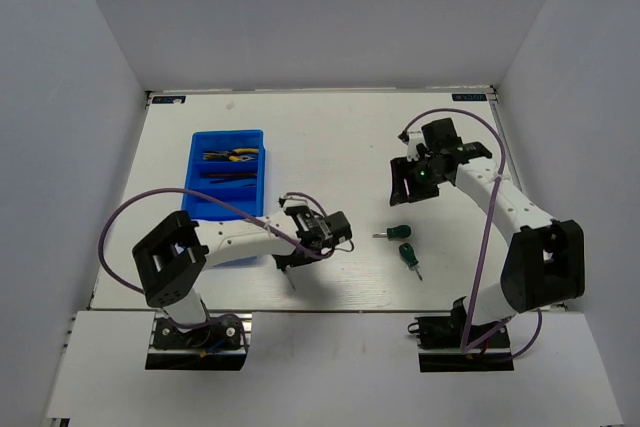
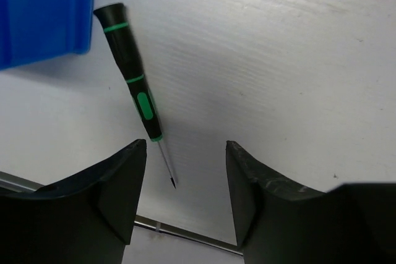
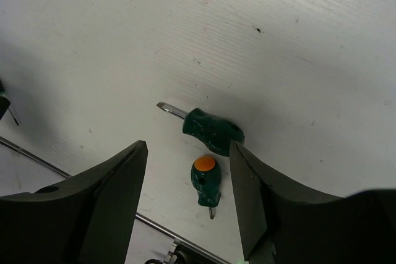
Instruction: Sort the tools into containers
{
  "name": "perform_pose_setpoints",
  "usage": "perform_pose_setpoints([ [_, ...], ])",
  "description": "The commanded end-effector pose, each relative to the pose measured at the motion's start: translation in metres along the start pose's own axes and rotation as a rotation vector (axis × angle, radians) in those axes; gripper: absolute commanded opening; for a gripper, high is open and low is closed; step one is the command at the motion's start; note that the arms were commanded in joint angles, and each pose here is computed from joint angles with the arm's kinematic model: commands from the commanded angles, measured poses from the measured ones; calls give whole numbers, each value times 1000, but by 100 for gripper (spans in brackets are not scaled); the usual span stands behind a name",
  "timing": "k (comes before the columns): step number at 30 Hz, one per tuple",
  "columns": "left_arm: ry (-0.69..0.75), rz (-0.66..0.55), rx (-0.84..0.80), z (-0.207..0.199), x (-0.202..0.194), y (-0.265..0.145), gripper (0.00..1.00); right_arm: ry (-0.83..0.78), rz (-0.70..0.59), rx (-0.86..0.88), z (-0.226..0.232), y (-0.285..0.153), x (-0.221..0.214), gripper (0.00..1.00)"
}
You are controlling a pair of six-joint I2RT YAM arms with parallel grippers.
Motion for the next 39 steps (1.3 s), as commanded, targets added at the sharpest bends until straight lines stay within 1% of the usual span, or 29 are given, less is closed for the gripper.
perform_pose_setpoints([
  [1,-218,-72,29,1,-3,-5,64,11,-47,54,4,-8,0,62],
  [3,-268,-115,22,-4,-4,-8,51,27,-40,63,1,-6,-2,62],
  [4,-285,-120,37,-2,-3,-7,51,30,-42,72,2,-5,-2,62],
  [7,-318,-128,61,-2,-7,-4,47,54,-41,86,-2,-4,-2,62],
  [12,-362,-156,91,11,-17,6,47,86,-40,119,-5,-3,-5,62],
  [15,-369,-175,143,25,-19,8,47,107,-37,129,-8,0,-5,62],
  [19,-382,-201,183,35,-21,11,49,129,-35,148,-10,0,-4,62],
  [25,-368,-229,200,35,-20,17,49,154,-38,167,-12,-2,-3,62],
  [31,-380,-241,195,35,-25,29,49,177,-36,185,-15,-3,-3,62],
  [34,-402,-252,182,32,-21,31,48,185,-38,201,-15,-3,-3,62],
  [39,-364,-270,191,25,-17,34,48,194,-32,213,-16,-1,-5,62],
])
Point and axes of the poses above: each gripper's point midway between its finger pads, its own y axis out along the fingers, its own z axis along the line the jaws close on, x = y × z, the point moved 5 cm from there along -y, back along the fingers, and after that the axes turned 13 degrees about y, right-handed, at the moved point
